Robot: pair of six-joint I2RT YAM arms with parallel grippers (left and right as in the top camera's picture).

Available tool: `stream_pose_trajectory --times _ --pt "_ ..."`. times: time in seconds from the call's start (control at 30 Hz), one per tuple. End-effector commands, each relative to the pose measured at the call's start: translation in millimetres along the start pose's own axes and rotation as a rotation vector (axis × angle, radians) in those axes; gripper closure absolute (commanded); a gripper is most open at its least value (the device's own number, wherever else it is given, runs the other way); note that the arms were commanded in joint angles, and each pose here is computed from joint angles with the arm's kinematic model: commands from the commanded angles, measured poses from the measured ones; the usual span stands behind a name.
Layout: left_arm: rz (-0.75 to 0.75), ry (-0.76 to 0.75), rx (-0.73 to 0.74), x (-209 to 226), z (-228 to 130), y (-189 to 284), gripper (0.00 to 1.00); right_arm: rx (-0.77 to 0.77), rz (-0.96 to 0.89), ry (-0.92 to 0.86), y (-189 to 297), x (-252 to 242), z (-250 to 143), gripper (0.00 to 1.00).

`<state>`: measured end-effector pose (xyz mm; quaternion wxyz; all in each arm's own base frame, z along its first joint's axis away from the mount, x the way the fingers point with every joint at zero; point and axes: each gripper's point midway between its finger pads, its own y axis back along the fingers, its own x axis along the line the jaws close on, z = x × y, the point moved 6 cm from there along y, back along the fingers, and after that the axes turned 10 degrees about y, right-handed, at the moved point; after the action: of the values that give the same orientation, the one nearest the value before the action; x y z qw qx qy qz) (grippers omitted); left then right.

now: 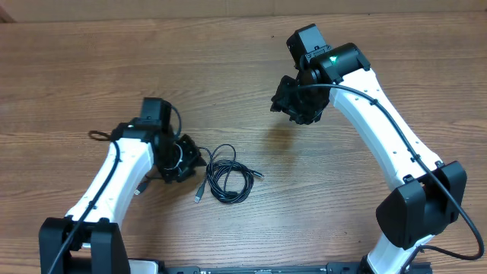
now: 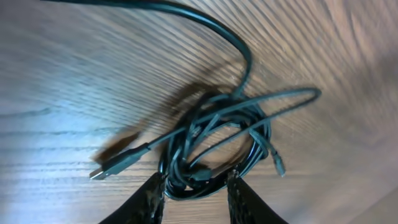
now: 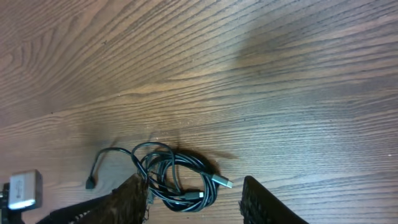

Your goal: Untangle cables

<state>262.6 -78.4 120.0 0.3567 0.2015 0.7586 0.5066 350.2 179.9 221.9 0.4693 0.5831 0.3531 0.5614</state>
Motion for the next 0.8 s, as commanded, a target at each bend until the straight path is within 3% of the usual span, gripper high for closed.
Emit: stream_pose_trajectory --times 0.0,0.17,0.53,0.77 --pt "0.093 -0.194 -0.082 -2.0 -3.9 -6.2 0.66 -0.034 0.026 0.016 12.8 5.1 1.3 0.52" --pt "0.218 -0.316 -0.184 -6.5 -16.3 -15.1 0.53 -0.034 0.026 0.016 13.0 5.1 1.2 0.51" --pt "0.23 -0.367 -0.222 -15.3 -16.7 -26.1 0.59 -0.034 0.026 0.016 13.0 5.1 1.2 0.51" --pt "0.211 -0.345 -0.071 -14.0 -25.6 -48.2 0.6 -0.036 0.026 0.016 13.0 5.1 1.4 0.51"
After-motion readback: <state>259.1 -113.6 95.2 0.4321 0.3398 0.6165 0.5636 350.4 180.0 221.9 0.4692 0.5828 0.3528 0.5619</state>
